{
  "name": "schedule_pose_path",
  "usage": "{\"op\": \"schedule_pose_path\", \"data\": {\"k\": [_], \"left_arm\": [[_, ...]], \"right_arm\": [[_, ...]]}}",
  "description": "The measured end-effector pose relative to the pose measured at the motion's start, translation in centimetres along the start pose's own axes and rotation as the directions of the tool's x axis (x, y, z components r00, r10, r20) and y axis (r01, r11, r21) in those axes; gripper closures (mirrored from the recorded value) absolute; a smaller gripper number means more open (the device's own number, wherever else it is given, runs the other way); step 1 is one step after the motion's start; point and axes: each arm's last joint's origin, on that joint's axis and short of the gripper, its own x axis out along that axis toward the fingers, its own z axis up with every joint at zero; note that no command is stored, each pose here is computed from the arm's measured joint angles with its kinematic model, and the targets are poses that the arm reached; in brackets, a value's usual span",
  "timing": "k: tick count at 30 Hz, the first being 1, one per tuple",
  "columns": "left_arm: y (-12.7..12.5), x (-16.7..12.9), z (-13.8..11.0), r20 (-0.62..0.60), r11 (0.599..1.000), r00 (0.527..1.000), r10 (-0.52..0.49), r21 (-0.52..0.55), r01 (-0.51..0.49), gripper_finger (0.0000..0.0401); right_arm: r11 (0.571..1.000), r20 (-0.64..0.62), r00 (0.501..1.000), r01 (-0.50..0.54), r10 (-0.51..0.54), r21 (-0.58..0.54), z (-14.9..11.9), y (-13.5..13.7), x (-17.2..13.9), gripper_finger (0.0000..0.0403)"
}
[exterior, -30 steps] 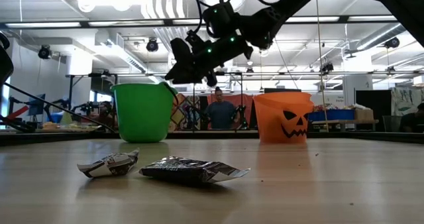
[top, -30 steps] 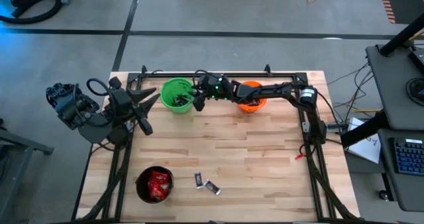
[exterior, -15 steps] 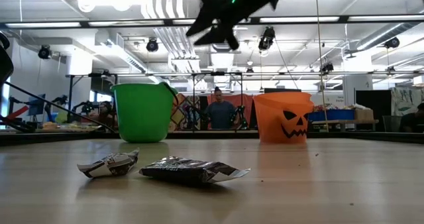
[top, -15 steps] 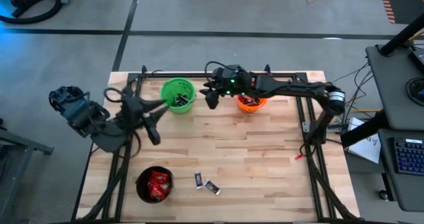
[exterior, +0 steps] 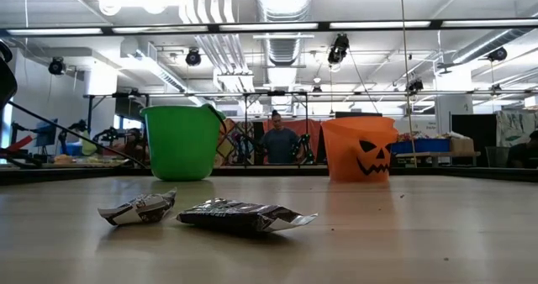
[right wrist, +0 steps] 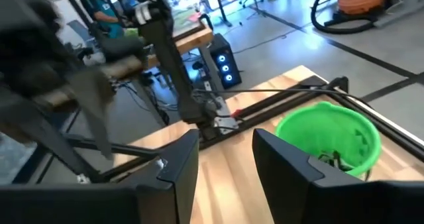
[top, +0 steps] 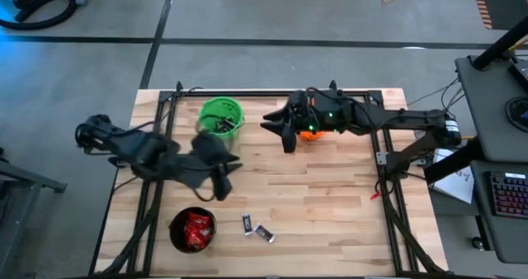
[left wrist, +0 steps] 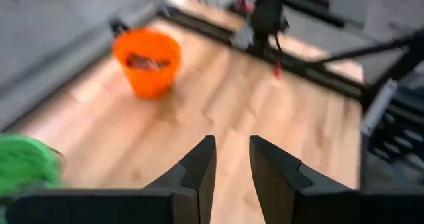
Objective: Sort candy
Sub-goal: Put the black chocolate into the green bucket
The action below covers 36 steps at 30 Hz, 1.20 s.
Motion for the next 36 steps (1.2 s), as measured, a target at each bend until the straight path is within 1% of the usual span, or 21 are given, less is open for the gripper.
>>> {"op": "schedule_pose_path", "data": {"k": [3,6,9,13,16,19,22,23,25,28,30,33,36], "left_arm": [[-0.4,2.3,-0.3,-0.097,0.999,0.995,-0.022,-0.029,0.019,0.0324],[-0.7,4.6,-1.0,-0.152,0.999,0.988,0.022,-0.035,-0.028,0.0324],[-1.0,6.8,-2.2,-0.239,0.999,0.971,0.027,-0.028,-0.034,0.0324],[-1.4,8.7,-4.2,-0.347,0.999,0.938,0.022,-0.028,-0.033,0.0324],[-1.3,9.7,-5.9,-0.413,0.999,0.911,-0.008,-0.049,-0.014,0.0324],[-0.9,10.6,-7.6,-0.426,0.994,0.902,-0.071,-0.102,0.03,0.0324],[0.0,11.5,-9.0,-0.424,0.978,0.894,-0.147,-0.2,0.066,0.0324],[0.3,11.8,-9.6,-0.419,0.97,0.895,-0.155,-0.238,0.056,0.0324],[0.8,12.3,-10.6,-0.433,0.95,0.891,-0.138,-0.311,-0.004,0.0324],[1.3,12.8,-12.1,-0.478,0.924,0.872,-0.105,-0.371,-0.092,0.0324],[1.3,13.0,-12.9,-0.506,0.902,0.855,-0.111,-0.412,-0.127,0.0324],[0.9,13.2,-13.7,-0.53,0.876,0.841,-0.11,-0.452,-0.17,0.0324],[0.5,13.5,-14.0,-0.53,0.867,0.843,-0.088,-0.457,-0.197,0.0324]], "right_arm": [[1.0,-0.004,1.0,-0.007,0.007,-0.009,-0.3,0.9,-0.1,0.0272],[1.0,-0.016,1.0,-0.016,0.016,-0.007,-0.7,1.3,0.0,0.0278],[1.0,-0.025,0.999,-0.021,0.021,-0.005,-1.0,1.5,0.3,0.0283],[1.0,-0.036,0.999,-0.028,0.028,-0.002,-1.3,1.8,0.4,0.0286],[0.999,-0.039,0.999,-0.038,0.037,-0.004,-1.4,2.1,0.4,0.0285],[0.999,-0.045,0.998,-0.047,0.047,-0.006,-1.6,2.5,0.4,0.0286],[0.999,-0.06,0.997,-0.048,0.047,-0.008,-1.8,2.6,0.3,0.0287],[0.999,-0.07,0.997,-0.045,0.044,-0.009,-1.9,2.6,0.3,0.0286],[0.999,-0.086,0.996,-0.037,0.036,-0.009,-2.0,2.5,0.3,0.0285],[1.0,-0.107,0.994,-0.027,0.026,-0.011,-2.3,2.4,0.3,0.0286],[1.0,-0.118,0.993,-0.024,0.022,-0.012,-2.4,2.4,0.3,0.0288],[0.999,-0.132,0.991,-0.04,0.037,-0.015,-2.4,2.4,0.3,0.0289],[0.997,-0.157,0.985,-0.08,0.075,-0.024,-2.6,2.5,0.3,0.0288]]}}
